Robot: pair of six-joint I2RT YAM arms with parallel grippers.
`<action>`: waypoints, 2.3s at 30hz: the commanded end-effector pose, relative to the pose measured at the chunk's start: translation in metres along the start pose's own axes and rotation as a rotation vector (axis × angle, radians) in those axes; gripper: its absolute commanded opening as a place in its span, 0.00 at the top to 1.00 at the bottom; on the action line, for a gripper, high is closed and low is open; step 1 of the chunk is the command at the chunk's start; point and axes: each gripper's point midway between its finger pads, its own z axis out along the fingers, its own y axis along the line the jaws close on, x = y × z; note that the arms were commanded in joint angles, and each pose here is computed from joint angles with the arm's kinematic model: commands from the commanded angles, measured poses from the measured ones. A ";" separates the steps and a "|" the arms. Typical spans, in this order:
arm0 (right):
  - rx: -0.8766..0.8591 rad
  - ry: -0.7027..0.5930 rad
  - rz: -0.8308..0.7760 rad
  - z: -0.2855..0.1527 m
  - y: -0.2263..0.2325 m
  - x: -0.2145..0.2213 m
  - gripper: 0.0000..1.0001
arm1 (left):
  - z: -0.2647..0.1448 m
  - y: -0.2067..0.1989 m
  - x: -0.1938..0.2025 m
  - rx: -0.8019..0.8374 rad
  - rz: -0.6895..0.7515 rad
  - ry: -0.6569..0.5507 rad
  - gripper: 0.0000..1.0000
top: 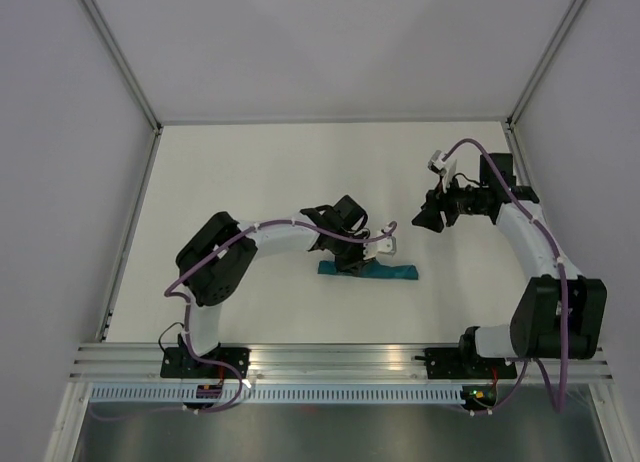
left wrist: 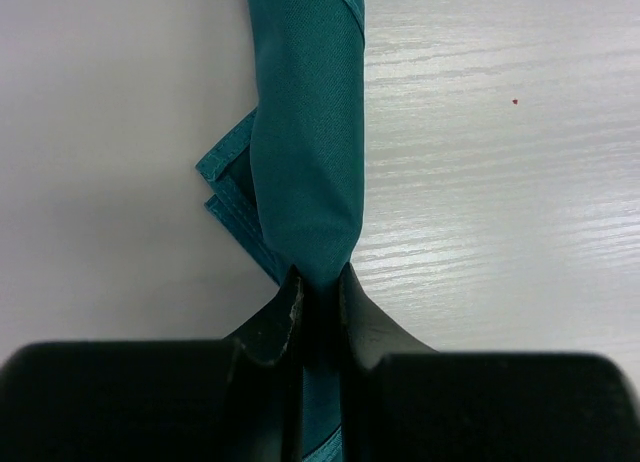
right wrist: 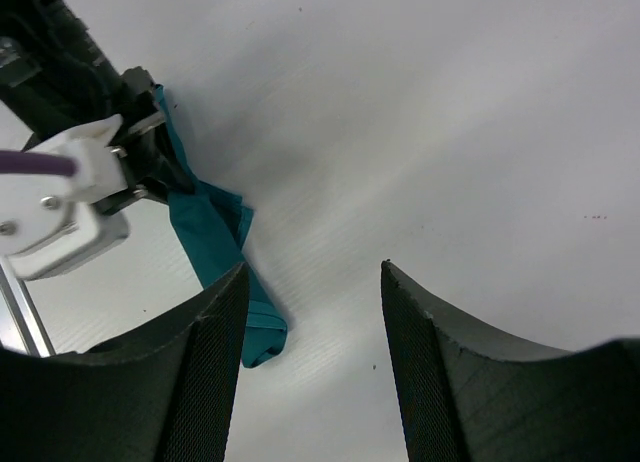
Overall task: Fold the napkin, place the utensils inside, and roll it up
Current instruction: Roll the napkin at the center of the board.
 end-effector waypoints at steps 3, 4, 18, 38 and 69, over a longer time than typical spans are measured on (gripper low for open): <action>0.055 -0.166 -0.215 -0.022 0.020 -0.038 0.39 | 0.012 -0.032 0.046 0.185 -0.200 0.144 0.94; 0.053 -0.171 -0.229 -0.023 0.025 -0.036 0.39 | 0.011 -0.030 0.044 0.190 -0.211 0.147 0.94; -0.063 -0.043 -0.448 -0.004 0.087 -0.039 0.39 | 0.008 -0.009 0.046 0.271 -0.364 0.162 0.93; -0.013 0.292 -0.791 0.077 0.131 0.056 0.37 | 0.009 -0.014 0.052 0.352 -0.437 0.194 0.93; -0.082 0.430 -0.793 0.130 0.117 0.112 0.43 | 0.014 -0.010 0.053 0.406 -0.480 0.206 0.91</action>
